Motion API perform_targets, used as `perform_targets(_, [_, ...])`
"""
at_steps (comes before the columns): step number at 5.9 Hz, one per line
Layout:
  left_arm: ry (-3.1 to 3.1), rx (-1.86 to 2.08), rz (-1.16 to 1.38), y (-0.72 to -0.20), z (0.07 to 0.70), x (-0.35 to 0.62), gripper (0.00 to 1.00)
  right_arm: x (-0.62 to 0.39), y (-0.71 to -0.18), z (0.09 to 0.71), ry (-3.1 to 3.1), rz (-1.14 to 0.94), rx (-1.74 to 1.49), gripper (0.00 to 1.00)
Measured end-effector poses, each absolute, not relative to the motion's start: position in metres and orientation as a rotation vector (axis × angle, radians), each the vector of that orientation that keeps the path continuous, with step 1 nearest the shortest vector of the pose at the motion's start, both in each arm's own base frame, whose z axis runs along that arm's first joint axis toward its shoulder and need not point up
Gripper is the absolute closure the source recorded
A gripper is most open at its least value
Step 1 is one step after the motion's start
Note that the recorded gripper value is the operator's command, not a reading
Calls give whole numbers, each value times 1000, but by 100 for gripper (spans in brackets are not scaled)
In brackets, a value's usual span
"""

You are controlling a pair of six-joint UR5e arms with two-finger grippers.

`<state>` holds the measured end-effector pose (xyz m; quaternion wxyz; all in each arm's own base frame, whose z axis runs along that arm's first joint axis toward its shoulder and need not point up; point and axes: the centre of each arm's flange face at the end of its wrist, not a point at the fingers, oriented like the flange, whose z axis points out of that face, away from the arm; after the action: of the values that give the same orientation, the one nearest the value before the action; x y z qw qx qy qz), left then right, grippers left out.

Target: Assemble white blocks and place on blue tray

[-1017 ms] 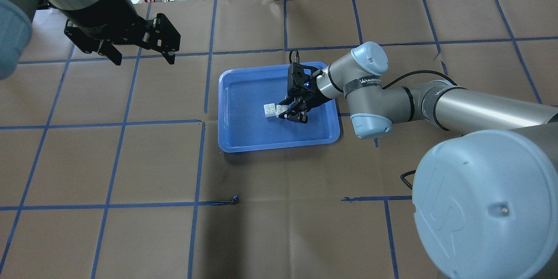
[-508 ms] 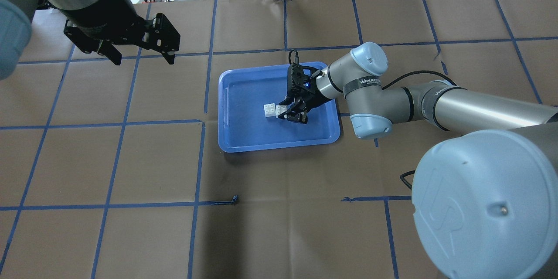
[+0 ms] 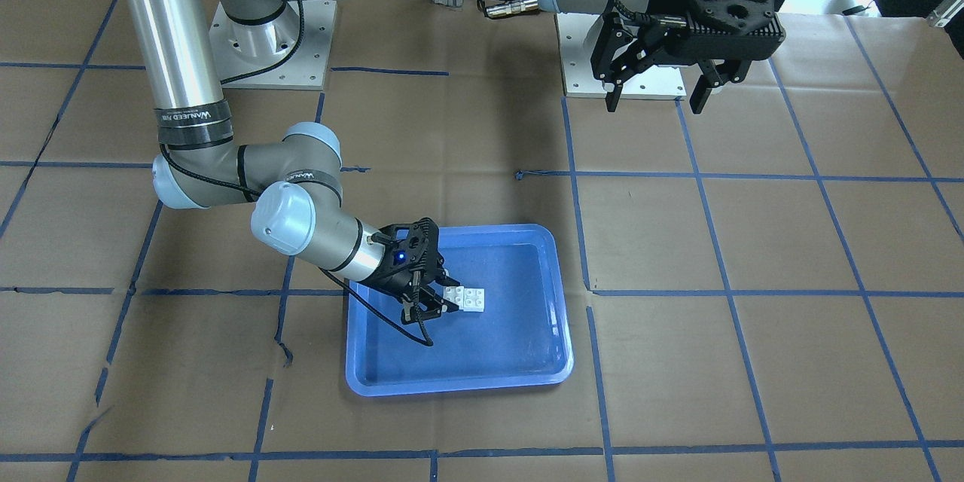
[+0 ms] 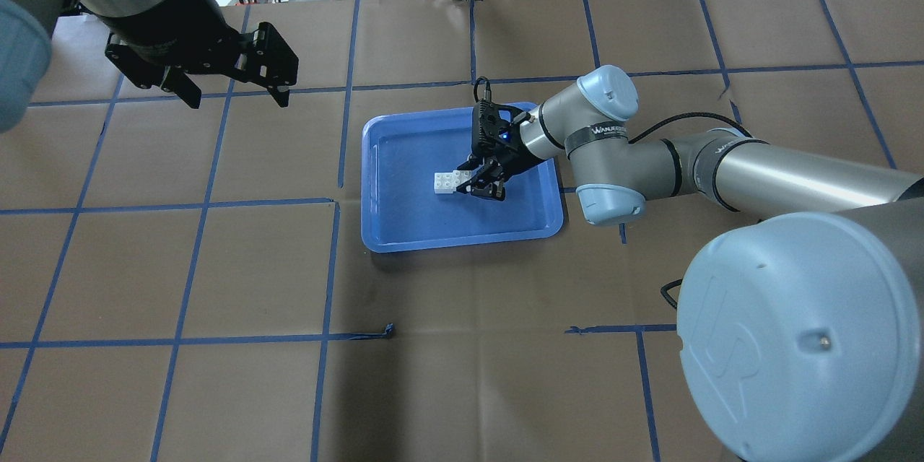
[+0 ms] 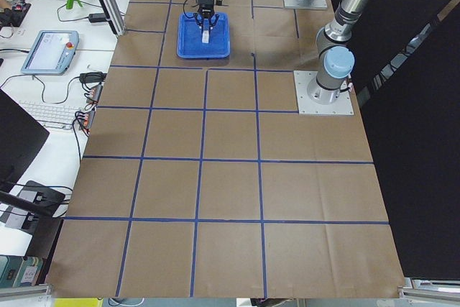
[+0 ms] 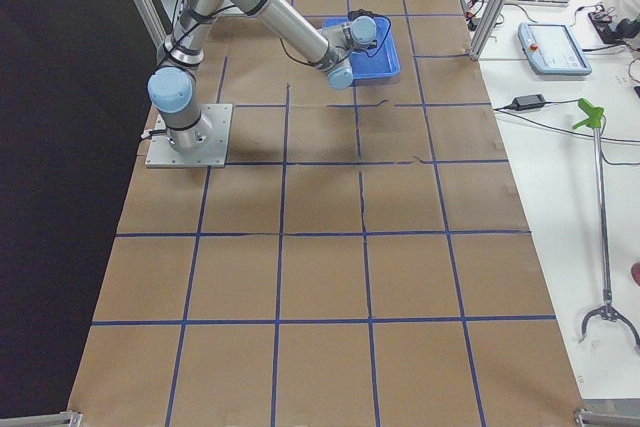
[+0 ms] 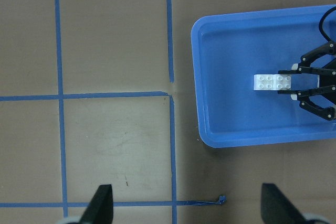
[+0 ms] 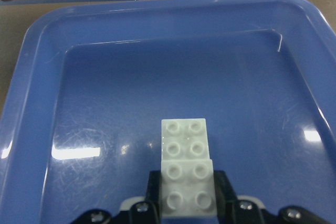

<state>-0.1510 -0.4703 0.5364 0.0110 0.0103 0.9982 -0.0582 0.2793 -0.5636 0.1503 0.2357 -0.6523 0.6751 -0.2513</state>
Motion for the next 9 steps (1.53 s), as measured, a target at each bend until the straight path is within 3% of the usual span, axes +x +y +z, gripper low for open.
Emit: perform_targets(9, [3114,32,-178,-469,535,-151,1,280,-563,143,1854,-676,-1774,64])
